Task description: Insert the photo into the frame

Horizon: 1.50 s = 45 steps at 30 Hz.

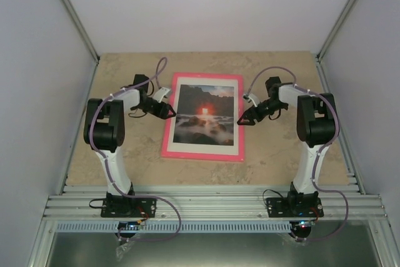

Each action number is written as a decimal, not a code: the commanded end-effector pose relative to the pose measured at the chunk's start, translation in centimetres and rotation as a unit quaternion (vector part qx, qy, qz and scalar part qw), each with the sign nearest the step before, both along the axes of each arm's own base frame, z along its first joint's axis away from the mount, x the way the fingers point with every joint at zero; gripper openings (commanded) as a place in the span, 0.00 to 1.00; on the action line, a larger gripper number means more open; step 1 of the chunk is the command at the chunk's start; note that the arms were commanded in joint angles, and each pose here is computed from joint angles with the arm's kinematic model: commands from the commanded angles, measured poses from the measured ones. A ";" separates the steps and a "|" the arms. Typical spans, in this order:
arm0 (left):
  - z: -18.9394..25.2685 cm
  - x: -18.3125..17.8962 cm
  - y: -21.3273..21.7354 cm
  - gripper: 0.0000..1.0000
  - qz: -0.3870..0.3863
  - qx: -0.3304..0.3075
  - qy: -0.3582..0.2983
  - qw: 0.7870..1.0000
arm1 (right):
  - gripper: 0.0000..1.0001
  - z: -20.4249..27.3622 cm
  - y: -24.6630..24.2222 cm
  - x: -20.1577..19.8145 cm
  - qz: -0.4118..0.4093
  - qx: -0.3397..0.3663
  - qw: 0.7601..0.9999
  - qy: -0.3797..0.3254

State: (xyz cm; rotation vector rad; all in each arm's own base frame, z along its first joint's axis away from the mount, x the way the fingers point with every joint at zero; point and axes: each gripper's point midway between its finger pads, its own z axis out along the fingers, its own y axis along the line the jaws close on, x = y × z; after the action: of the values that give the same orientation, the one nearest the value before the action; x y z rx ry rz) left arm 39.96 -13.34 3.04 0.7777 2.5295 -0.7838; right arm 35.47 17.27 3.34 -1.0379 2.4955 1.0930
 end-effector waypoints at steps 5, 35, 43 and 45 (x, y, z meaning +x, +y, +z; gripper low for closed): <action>-0.2 -2.8 -1.3 0.60 -0.011 -0.020 0.042 0.999 | 0.75 -0.7 -1.0 1.6 -0.031 -0.019 0.999 0.005; 16.4 9.8 10.0 0.99 0.164 0.094 -0.159 0.969 | 0.98 14.7 -7.8 9.8 -0.060 -0.012 0.975 -0.213; 19.7 10.0 16.9 1.00 0.287 0.118 -0.182 0.933 | 0.98 17.9 -13.2 6.9 -0.126 -0.001 0.960 -0.250; 18.2 8.6 16.8 0.99 0.292 0.116 -0.173 0.934 | 0.98 16.7 -14.3 5.5 -0.143 -0.005 0.960 -0.240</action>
State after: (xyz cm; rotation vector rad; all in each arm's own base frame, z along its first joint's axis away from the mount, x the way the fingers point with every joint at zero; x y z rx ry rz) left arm 51.10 3.60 23.53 0.2471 2.2881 -0.1396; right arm 43.49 4.23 21.98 -0.8480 2.1341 0.6033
